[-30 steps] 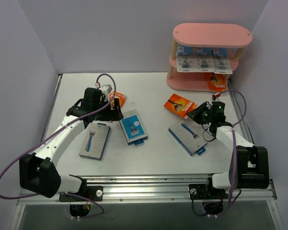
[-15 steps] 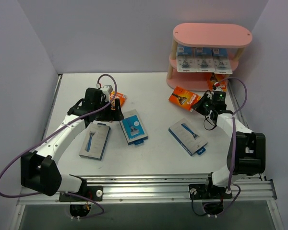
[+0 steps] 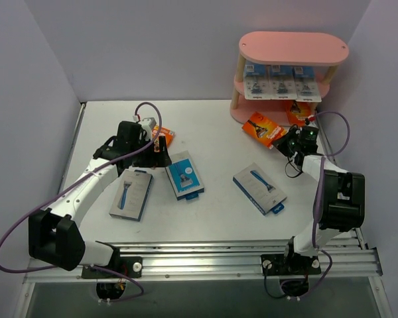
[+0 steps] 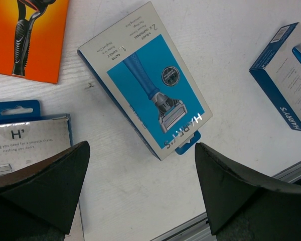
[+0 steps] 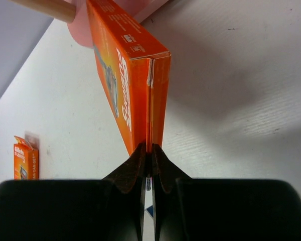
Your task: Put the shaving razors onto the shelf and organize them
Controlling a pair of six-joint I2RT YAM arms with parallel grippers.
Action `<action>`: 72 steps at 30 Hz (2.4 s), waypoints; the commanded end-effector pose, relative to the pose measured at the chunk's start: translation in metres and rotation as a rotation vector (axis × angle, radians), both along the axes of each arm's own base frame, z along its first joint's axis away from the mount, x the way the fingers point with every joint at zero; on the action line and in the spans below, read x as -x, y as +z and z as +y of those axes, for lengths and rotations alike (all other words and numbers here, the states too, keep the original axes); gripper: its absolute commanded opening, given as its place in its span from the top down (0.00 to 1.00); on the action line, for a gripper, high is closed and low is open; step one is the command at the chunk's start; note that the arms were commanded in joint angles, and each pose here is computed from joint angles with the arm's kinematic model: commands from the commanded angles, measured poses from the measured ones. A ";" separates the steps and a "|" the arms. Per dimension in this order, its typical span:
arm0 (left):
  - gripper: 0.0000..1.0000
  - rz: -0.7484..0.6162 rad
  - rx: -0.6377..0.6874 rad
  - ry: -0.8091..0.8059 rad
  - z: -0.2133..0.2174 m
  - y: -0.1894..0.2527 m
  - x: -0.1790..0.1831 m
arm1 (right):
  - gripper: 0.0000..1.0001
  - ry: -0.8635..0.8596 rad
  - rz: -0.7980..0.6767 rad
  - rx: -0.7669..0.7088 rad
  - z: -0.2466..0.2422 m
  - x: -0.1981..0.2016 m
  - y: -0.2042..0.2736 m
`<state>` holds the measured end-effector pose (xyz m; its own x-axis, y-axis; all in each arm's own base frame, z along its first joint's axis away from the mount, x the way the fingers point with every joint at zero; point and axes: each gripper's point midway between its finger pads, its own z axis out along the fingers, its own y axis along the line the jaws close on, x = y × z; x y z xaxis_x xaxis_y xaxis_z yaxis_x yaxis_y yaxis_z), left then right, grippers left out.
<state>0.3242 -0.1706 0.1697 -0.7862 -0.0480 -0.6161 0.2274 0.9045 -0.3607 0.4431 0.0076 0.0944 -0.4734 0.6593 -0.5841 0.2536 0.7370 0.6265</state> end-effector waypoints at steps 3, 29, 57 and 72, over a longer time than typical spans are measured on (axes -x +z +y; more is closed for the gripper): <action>0.05 -0.061 0.040 -0.025 -0.008 0.023 -0.007 | 1.00 -0.075 -0.114 -0.083 -0.006 -0.026 0.018; 0.05 -0.041 0.069 -0.045 -0.015 0.020 -0.005 | 1.00 -0.366 -0.243 -0.407 -0.039 -0.034 0.019; 0.05 -0.001 0.097 -0.066 -0.023 0.010 -0.005 | 1.00 -0.560 -0.345 -0.559 -0.039 -0.066 0.005; 0.05 0.016 0.100 -0.070 -0.025 0.005 -0.005 | 1.00 -0.652 -0.402 -0.618 -0.031 -0.090 0.005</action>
<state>0.3191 -0.1874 0.1600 -0.8275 -0.0433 -0.5599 0.2498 0.8645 -0.4362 0.5182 -0.0146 0.0745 0.1657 0.9789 -0.1193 0.2672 0.0719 0.9609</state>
